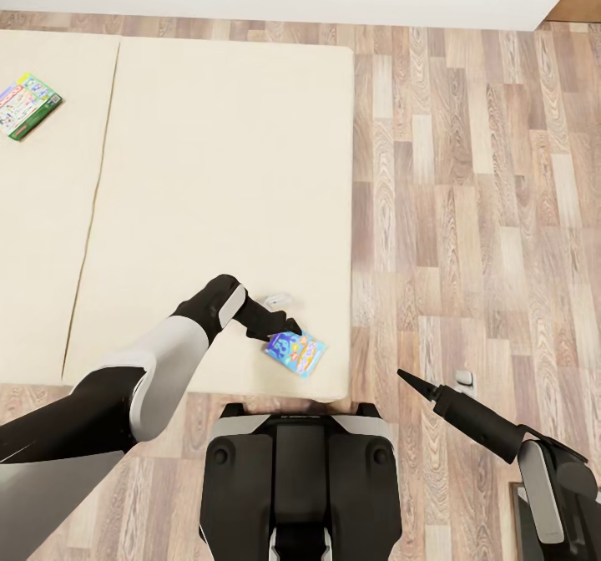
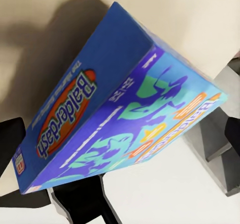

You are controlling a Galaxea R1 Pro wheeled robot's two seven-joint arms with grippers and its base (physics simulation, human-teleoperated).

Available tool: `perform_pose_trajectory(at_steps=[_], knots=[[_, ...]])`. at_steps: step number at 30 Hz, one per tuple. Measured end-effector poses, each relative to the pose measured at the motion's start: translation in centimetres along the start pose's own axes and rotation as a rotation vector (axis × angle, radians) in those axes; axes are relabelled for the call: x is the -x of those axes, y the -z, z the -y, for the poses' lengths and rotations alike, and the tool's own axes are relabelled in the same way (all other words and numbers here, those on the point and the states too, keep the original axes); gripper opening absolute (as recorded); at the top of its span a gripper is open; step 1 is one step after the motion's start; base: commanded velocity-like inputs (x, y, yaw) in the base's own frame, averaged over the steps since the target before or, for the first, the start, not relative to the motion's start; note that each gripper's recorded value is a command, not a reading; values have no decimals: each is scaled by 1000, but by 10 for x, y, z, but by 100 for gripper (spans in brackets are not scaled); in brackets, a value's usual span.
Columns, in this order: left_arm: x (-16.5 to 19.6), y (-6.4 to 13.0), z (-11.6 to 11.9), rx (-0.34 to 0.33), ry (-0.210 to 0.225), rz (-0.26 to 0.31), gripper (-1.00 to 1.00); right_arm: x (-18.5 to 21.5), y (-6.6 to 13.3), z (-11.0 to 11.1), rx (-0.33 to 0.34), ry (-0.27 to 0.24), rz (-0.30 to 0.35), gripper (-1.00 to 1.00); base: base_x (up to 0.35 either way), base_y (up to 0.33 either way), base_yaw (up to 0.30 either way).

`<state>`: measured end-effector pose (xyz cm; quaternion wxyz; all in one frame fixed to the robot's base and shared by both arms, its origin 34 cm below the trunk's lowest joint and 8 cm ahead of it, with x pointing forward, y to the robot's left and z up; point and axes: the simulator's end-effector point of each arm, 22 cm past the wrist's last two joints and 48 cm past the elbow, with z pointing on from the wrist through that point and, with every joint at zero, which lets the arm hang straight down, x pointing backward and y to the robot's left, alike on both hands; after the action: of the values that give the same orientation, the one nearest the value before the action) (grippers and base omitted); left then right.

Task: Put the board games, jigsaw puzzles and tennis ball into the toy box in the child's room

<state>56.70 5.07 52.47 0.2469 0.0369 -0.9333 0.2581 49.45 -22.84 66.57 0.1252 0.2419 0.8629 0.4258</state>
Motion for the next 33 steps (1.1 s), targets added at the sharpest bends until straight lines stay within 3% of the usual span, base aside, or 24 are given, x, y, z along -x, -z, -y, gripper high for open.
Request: perform_pose_trajectory(at_steps=[17,33], knots=[[0,0,0,2,-1,1,100,0,0,0,0,0,-1,100,0,-134,0],[-4,-3,-2,4,1,-5,100,-1,0,1,-3,-1,-3,100,0,-12,0]])
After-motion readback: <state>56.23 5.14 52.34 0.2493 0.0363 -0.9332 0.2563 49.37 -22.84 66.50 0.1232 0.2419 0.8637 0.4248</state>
